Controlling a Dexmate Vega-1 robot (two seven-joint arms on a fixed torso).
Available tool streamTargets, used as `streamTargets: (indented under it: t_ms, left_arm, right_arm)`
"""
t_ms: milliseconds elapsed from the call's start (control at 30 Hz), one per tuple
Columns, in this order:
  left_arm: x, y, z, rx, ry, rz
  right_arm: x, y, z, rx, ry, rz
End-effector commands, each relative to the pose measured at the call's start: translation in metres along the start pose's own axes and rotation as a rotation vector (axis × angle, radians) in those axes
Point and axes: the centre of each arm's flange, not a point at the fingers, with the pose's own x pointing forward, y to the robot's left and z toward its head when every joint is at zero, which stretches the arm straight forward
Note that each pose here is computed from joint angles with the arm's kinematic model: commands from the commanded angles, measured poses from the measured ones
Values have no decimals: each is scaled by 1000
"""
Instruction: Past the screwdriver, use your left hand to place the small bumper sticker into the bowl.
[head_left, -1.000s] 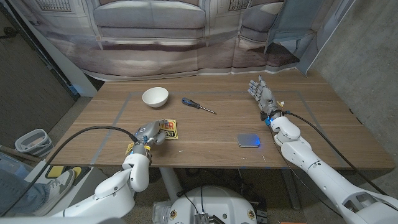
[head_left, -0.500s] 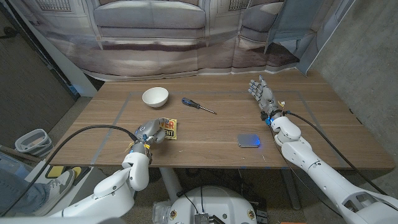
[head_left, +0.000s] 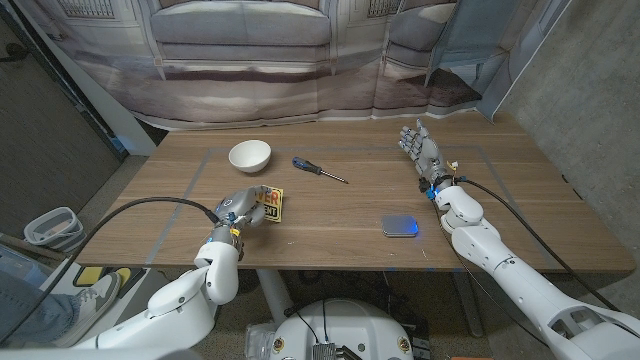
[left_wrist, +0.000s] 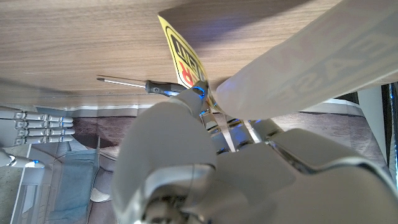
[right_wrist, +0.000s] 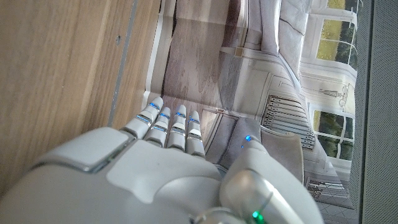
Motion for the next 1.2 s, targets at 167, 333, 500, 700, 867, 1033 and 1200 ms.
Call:
streamTargets:
  t_ms: [167,333,500,700,867,1033,1200]
  left_arm:
    - [2,11,3,-2,-22,33]
    - [3,15,5,9,-27,33]
    - [5,20,5,10,-31,37]
    - [6,25,7,13,-41,47]
    - [8,29,8,14,-45,57]
    - [10,31,10,12,-51,62]
    - [9,36,12,19,-57,71]
  right_arm:
    - [0,1,2,3,-12,-3]
    - [-1,2,3,3,-16,-3]
    - [-1,3,4,-3,-21,2]
    - [1,5,7,2,-24,-1]
    - [2,7,9,-3,-28,4]
    - [2,7,10,-4,-29,4]
    - [2,6,9,2,-29,4]
